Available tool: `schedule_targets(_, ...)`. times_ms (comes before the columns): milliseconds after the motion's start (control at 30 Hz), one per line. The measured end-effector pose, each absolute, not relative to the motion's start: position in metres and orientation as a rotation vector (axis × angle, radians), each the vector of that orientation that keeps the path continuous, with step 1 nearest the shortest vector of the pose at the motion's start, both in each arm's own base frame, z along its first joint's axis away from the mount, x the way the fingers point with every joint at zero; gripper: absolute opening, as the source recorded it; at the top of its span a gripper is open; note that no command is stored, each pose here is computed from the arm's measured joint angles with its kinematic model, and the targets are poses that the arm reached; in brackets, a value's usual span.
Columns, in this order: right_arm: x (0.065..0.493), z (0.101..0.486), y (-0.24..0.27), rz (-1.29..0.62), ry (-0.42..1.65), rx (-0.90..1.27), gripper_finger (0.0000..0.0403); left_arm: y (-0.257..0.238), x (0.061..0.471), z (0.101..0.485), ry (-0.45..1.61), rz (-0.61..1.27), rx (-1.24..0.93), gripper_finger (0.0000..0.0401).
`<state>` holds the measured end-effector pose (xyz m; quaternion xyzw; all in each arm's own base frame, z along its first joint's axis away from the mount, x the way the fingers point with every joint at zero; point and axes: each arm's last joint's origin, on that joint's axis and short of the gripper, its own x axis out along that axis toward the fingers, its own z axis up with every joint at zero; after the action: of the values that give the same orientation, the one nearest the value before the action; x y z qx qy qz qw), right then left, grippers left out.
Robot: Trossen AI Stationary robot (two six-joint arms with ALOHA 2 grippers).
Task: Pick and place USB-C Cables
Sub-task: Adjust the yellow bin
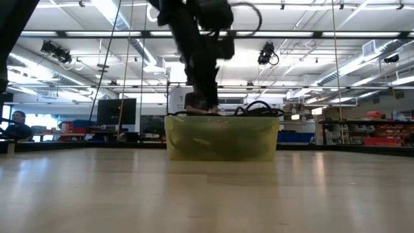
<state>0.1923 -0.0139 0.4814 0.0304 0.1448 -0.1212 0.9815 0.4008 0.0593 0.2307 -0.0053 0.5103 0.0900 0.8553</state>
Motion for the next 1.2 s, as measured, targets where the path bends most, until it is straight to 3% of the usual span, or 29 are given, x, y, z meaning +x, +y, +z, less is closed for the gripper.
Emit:
schedule_targets(200, 0.192, 0.481, -0.016, -0.254, 0.293, 0.052, 0.0149, 0.045, 0.409, 0.294, 1.010, 0.183, 0.019, 0.0014)
schedule_targets(500, 0.190, 0.477, -0.024, -0.299, 0.338, 0.056, 0.0147, 0.024, 0.387, 0.376, 1.026, 0.365, 0.236, 0.0009)
schedule_targets(667, 0.188, 0.474, -0.029, -0.318, 0.383, 0.015, 0.0107, 0.025, 0.363, 0.380, 1.201, 0.468, 0.228, 0.0007)
schedule_targets(833, 0.184, 0.468, -0.034, -0.341, 0.460, -0.020, 0.0015, 0.023, 0.350, 0.376, 1.265, 0.574, 0.226, 0.0007)
schedule_targets(1033, 0.170, 0.463, -0.042, -0.458, 0.548, -0.060, 0.0004, 0.012, 0.315, 0.379, 1.259, 0.619, 0.216, 0.0007)
schedule_targets(1200, 0.156, 0.465, -0.047, -0.529, 0.556, -0.071, 0.0003, 0.010, 0.257, 0.380, 1.171, 0.783, 0.098, 0.0008)
